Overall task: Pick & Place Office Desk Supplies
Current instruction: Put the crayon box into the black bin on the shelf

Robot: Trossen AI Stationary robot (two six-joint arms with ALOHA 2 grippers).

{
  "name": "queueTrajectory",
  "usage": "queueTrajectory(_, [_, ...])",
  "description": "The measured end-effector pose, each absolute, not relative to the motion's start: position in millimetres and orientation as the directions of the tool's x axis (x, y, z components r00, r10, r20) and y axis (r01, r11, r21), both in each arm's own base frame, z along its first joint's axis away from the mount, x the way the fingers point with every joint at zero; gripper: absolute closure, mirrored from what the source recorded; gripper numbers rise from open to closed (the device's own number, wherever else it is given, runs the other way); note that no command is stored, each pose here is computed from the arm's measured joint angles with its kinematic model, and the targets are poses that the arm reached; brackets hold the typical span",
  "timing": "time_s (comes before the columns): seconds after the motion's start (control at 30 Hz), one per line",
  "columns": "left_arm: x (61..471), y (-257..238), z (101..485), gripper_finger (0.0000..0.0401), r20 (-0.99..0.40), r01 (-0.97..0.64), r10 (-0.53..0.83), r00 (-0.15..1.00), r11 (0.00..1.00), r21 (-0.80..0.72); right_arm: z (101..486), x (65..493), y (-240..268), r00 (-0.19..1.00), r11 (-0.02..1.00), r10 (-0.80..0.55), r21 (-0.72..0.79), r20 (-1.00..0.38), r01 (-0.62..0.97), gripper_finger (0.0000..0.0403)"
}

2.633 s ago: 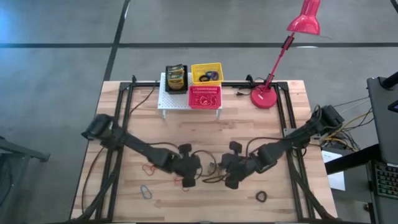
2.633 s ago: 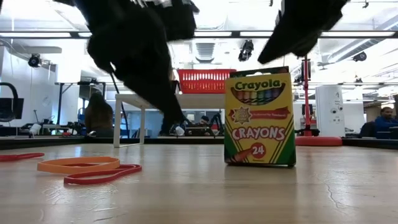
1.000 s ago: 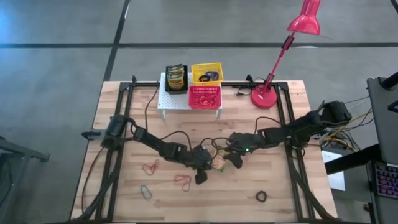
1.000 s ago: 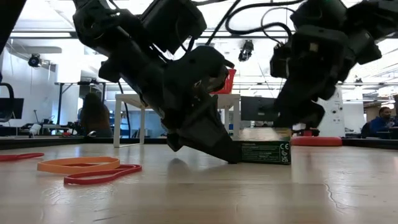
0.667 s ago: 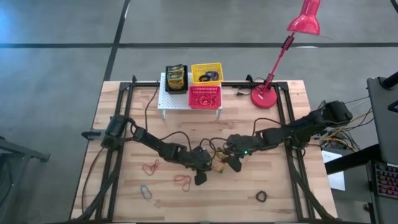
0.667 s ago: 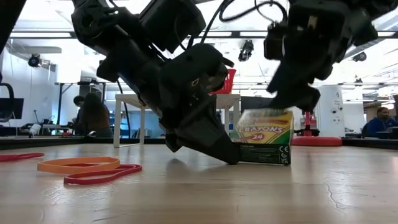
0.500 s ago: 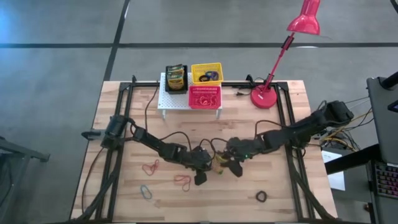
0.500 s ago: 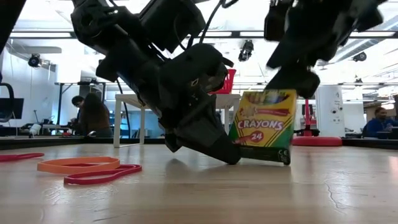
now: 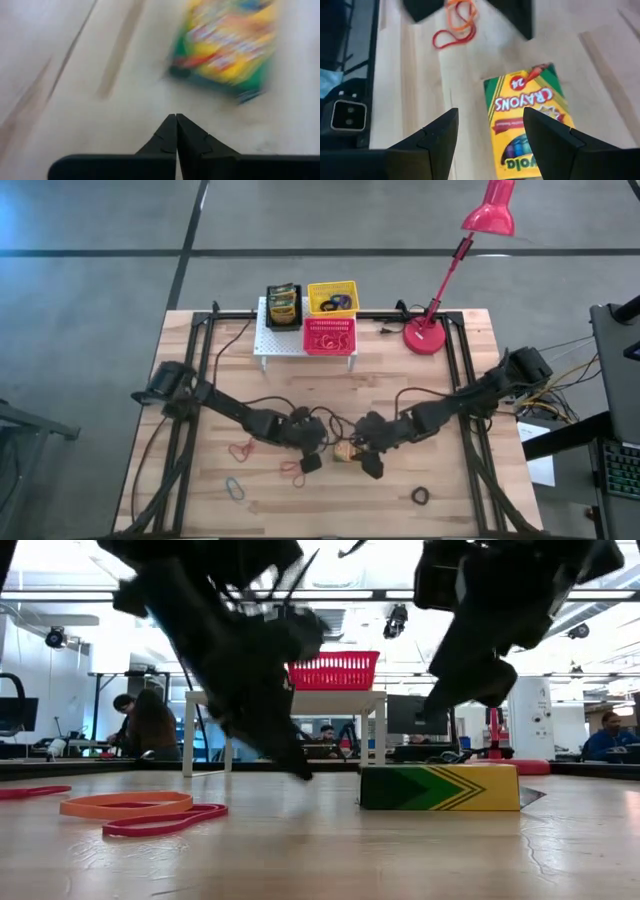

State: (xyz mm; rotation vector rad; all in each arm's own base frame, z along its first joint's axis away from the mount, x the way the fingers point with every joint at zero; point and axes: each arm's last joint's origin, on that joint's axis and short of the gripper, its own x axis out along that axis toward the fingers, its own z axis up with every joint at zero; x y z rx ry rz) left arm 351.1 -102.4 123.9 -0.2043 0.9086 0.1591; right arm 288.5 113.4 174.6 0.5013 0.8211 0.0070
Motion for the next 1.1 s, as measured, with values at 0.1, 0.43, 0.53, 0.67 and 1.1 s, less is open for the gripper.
queueTrajectory(0.1, [356,-112,134,0.0399,-0.727,-0.161,0.007,0.686,0.977,-0.143,175,284,116,0.622,0.895,0.175,0.387,-0.763,0.223,0.0184])
queueTrajectory(0.43, [372,-106,115,0.0399,-0.665,-0.138,-0.041,0.746,0.967,-0.214,155,257,121,0.452,0.899,0.125,0.293,-0.883,0.325,0.0267])
queueTrajectory(0.53, [374,-105,111,0.0399,-0.667,-0.141,-0.057,0.743,0.961,-0.239,146,251,117,0.445,0.902,0.079,0.254,-0.892,0.349,0.0312])
queueTrajectory(0.67, [374,-105,110,0.0399,-0.672,-0.141,-0.062,0.738,0.960,-0.243,139,256,117,0.486,0.907,0.056,0.248,-0.872,0.341,0.0365])
queueTrajectory(1.1, [361,-102,100,0.0399,-0.704,-0.170,-0.060,0.707,0.953,-0.252,148,275,126,0.572,0.921,0.079,0.279,-0.816,0.271,0.0394])
